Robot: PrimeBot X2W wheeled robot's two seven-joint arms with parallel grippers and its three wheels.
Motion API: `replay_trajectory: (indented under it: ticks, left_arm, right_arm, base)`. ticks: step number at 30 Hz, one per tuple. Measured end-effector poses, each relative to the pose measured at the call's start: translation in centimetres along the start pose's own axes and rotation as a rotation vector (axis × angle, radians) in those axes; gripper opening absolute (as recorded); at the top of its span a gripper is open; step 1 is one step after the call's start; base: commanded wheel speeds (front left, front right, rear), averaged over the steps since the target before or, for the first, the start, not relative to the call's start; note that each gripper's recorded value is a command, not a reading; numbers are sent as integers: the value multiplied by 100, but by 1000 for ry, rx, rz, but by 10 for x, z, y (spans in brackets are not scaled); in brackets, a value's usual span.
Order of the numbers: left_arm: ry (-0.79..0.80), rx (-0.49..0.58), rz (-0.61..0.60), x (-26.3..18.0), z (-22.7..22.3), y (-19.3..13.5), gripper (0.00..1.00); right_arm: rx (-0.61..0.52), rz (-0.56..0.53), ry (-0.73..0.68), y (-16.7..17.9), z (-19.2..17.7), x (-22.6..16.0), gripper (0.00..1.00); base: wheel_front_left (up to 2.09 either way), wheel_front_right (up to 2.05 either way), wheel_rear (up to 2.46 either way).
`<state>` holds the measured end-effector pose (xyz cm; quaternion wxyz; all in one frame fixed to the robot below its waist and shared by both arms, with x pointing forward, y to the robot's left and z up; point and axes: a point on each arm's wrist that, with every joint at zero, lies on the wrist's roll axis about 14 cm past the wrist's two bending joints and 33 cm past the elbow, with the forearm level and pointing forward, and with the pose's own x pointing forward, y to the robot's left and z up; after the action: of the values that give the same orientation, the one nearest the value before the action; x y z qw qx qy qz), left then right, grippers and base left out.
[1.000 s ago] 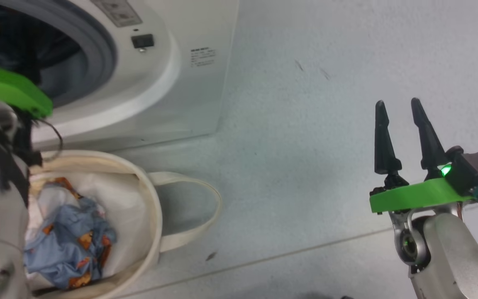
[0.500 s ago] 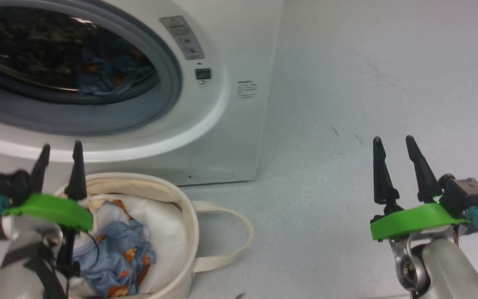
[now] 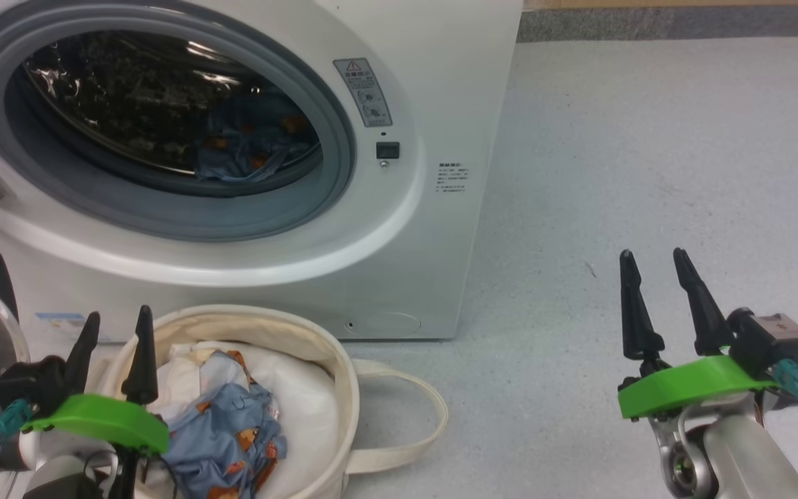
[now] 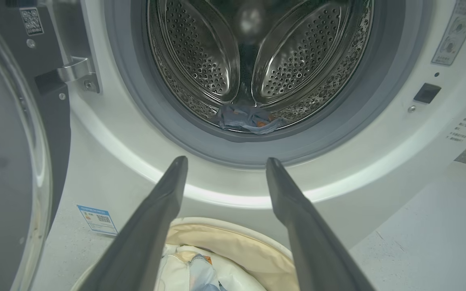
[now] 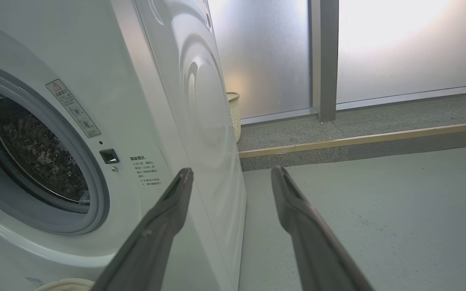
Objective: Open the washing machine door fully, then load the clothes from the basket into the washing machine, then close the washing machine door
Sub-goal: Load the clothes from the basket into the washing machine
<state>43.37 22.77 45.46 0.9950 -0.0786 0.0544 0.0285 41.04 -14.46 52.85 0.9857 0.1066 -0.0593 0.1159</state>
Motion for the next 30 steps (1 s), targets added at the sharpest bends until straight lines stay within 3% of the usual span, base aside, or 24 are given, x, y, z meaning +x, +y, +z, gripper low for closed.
replay_trajectory:
  ticks: [17,30]
  left_arm:
    - [39,-10,12,0,-16,1,100]
    - [319,-55,24,15,-105,-9,100]
  right_arm:
    - [6,-1,22,0,-7,-3,100]
    - [7,-5,73,-10,-33,19,100]
  base:
    - [0,0,0]
    - [0,0,0]
